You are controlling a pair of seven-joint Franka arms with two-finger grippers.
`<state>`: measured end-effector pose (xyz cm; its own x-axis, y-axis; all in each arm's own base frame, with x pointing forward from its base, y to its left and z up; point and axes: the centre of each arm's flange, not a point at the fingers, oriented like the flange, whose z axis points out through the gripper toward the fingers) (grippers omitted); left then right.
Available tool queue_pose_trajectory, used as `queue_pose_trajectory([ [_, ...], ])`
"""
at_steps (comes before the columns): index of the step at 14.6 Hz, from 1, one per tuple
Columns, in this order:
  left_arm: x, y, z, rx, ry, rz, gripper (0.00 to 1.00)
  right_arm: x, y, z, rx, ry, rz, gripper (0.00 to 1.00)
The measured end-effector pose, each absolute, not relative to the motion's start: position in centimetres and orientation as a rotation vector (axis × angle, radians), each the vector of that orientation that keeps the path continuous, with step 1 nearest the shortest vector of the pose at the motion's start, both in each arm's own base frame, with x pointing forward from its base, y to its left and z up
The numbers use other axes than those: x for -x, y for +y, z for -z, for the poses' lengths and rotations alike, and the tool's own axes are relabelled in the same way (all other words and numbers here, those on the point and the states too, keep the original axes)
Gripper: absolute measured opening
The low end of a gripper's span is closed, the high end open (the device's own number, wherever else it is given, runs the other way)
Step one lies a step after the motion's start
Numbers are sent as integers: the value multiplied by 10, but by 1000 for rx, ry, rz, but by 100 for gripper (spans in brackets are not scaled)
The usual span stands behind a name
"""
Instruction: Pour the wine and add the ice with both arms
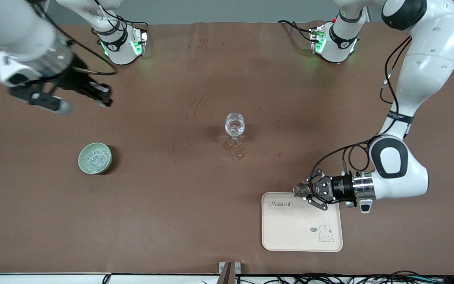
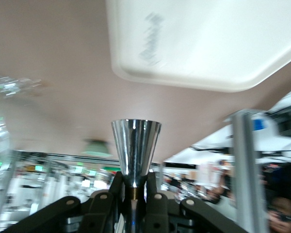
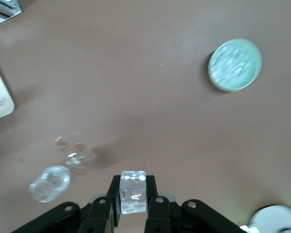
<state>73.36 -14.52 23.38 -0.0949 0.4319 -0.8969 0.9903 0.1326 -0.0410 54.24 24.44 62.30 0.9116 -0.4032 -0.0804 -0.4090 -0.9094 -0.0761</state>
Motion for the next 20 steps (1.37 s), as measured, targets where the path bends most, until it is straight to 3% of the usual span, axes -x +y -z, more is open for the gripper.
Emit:
queue_pose_trajectory([
  [4, -750, -111, -170, -1218, 1678, 880, 22, -538, 352, -562, 2904, 742, -141, 23],
  [13, -748, -89, -115, -1222, 1613, 807, 22, -491, 498, -457, 2863, 901, -182, 23],
  [14, -748, -89, -114, -1236, 1601, 794, 27, -488, 506, -446, 2879, 892, -186, 23],
  [20, -752, -77, -126, -1262, 1566, 765, 85, -492, 519, -415, 2905, 868, -140, 23],
])
